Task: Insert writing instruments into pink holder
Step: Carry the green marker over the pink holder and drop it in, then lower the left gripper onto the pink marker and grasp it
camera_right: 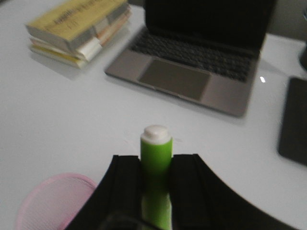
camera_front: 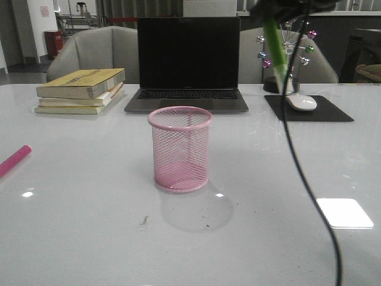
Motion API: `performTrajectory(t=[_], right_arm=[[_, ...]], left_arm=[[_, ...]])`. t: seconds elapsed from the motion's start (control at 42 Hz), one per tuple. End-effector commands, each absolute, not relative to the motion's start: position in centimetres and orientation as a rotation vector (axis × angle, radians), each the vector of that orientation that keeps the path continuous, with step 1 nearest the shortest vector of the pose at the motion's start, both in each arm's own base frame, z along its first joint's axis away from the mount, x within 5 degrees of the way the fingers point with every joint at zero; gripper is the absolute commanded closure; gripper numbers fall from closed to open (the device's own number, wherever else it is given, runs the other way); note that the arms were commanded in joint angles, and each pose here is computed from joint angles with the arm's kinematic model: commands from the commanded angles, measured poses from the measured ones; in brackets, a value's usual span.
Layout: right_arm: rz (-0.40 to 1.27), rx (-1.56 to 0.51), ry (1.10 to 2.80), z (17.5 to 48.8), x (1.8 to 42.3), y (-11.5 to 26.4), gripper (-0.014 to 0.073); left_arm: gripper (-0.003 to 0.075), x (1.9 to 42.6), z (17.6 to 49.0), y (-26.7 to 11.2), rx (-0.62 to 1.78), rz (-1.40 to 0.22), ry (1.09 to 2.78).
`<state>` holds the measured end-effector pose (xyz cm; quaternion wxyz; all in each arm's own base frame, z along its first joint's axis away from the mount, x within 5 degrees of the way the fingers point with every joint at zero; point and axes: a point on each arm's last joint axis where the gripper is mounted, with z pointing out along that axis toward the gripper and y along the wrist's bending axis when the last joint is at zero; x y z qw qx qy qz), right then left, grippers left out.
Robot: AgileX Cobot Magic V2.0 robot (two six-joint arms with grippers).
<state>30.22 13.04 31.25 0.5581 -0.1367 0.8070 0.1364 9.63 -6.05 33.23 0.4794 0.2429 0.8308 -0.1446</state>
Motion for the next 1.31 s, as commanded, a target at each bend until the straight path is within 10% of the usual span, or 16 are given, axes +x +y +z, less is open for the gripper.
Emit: performTrajectory(t=[0.0,0.405,0.619,1.024,1.286], right_arm=[[0.406,-0.337,1.606,34.3,28.8,15.3,0.0527],[0.485,-0.429,1.517,28.0,30.8,21.6,0.0517],[0.468,-0.458,1.608,25.2,31.6,22.1,0.0218],[0.458,-0.525,1.684,36.3,23.6,16.7,0.0148],[0.418,-0.591,1.837,35.8,15.8,11.2,0.0148]], left_arm=[[0.0288,10.0,34.7,-6.3,0.569,-0.378,1.934],[0.0288,10.0,34.7,-6.3,0.569,-0.378,1.934],[0.0288,10.0,34.7,-6.3,0.569,-0.378,1.934],[0.0288,10.0,34.7,-6.3,0.569,-0.378,1.934],[0.0288,10.0,34.7,-6.3,0.569,-0.379,1.932]])
